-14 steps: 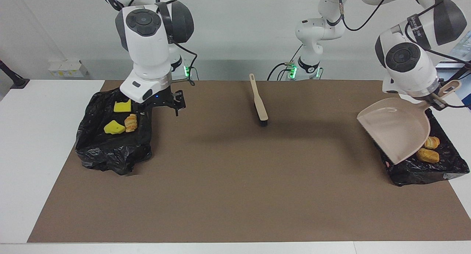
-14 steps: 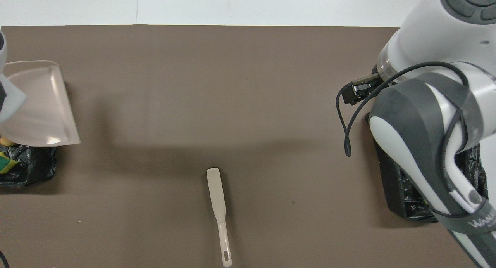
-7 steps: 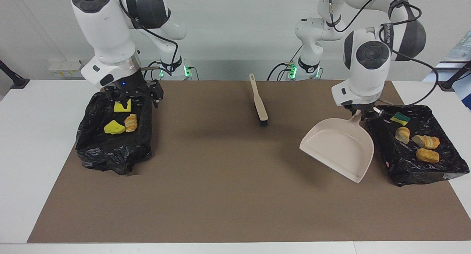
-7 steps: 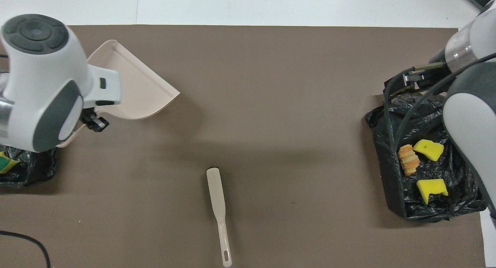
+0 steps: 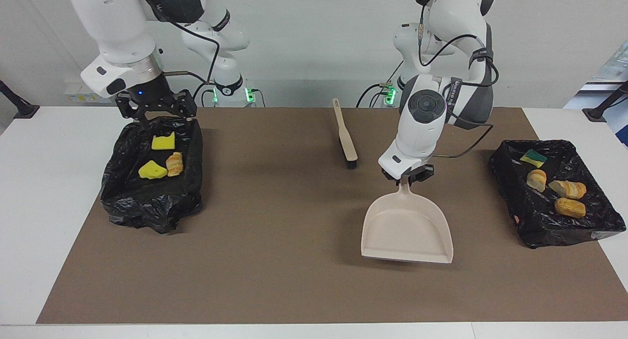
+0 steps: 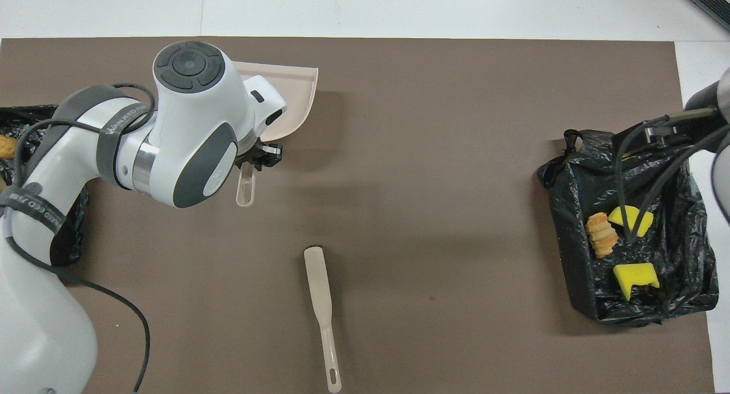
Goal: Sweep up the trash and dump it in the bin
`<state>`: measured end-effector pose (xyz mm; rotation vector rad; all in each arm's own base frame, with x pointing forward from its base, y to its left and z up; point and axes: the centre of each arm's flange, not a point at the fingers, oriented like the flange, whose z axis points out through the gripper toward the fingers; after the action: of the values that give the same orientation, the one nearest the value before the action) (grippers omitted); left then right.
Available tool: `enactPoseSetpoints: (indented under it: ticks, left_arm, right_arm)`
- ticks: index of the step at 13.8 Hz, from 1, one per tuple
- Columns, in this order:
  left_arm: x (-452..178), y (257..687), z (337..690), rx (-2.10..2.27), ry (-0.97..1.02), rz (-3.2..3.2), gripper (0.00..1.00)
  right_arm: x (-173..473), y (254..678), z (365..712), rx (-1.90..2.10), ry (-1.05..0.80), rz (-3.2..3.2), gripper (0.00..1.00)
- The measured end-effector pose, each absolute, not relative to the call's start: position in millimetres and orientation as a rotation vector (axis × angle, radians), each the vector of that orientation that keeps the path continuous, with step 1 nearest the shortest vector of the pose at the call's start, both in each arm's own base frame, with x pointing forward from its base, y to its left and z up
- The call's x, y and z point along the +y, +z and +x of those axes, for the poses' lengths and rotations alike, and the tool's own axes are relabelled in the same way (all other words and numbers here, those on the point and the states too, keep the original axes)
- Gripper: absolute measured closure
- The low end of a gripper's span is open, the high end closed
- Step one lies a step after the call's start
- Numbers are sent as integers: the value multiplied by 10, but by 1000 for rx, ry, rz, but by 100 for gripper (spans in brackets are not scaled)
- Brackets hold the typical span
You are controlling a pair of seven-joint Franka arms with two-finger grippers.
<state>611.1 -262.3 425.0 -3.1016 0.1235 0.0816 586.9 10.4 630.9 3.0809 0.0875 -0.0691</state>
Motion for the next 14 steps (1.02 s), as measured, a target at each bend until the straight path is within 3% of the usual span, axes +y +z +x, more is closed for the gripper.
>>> enactPoseSetpoints:
  ticks: [5,10,12,14]
  left_arm:
    - [-2898,4071,6154,-1,55,-3184,69]
    - [-3250,3536,6044,76,159,-3176,68]
    - [-3300,3503,6008,91,170,-3173,65]
    - [-3301,3562,6007,92,157,-3176,45]
  right_arm:
    - [-121,6325,5678,25,-87,3106,0]
    - [-162,6244,5426,-15,-119,3128,0]
    - [-160,6240,5423,-66,-106,3129,0]
    - [-156,6242,5432,-77,-96,3129,0]
